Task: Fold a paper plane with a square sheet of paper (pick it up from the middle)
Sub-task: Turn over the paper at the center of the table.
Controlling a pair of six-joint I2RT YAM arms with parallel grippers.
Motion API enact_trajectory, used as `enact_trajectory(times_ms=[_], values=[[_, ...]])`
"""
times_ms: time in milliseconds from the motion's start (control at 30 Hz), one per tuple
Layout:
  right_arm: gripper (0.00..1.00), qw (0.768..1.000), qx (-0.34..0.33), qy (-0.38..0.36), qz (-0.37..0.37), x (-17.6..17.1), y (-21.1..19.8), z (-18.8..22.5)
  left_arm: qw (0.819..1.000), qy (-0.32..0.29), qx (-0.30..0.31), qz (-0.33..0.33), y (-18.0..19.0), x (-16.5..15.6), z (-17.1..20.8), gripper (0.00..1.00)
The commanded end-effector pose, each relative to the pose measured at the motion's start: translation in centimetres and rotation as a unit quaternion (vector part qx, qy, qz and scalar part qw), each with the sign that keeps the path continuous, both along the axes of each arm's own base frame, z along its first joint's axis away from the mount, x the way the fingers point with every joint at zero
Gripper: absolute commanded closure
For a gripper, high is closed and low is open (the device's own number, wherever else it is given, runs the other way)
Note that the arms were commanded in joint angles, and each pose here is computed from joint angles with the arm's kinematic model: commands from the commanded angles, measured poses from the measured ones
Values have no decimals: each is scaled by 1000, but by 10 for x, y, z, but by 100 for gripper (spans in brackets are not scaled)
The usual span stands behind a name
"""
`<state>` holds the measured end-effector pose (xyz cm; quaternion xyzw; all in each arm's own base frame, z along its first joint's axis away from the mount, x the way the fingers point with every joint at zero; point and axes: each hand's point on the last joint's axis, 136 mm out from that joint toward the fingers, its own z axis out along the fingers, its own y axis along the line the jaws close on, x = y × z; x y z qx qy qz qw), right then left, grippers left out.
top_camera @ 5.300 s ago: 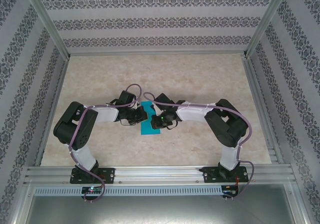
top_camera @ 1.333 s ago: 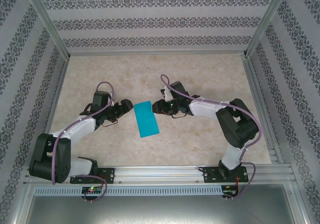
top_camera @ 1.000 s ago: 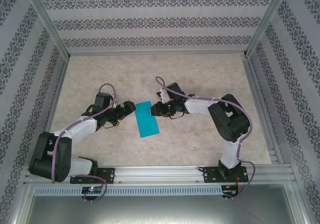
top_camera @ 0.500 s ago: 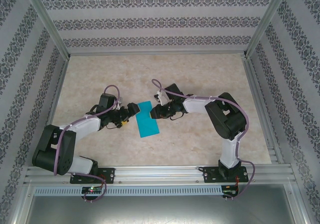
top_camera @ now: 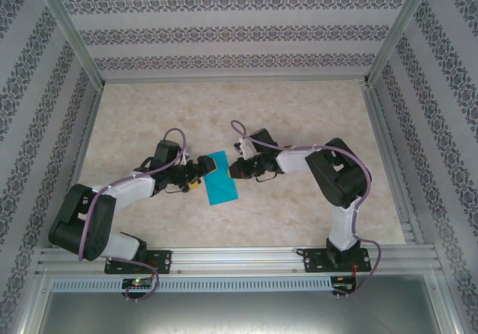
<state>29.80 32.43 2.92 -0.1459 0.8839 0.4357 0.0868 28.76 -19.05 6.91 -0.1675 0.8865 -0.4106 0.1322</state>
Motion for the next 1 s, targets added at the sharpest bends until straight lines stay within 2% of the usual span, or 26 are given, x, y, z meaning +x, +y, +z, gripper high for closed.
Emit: enact_trajectory(times_ms=[0, 300, 600, 967], values=[[98, 999, 28, -18, -24, 12, 0, 16, 1000, -7, -19, -6, -9, 1, 3, 7], [98, 998, 35, -8, -43, 14, -4, 12, 999, -7, -37, -22, -22, 1, 1, 30], [98, 998, 33, -3, -46, 15, -5, 10, 999, 10, -34, -22, -27, 3, -11, 39], [96, 998, 35, 1, -47, 14, -6, 13, 999, 7, -38, -26, -34, 14, -18, 57]])
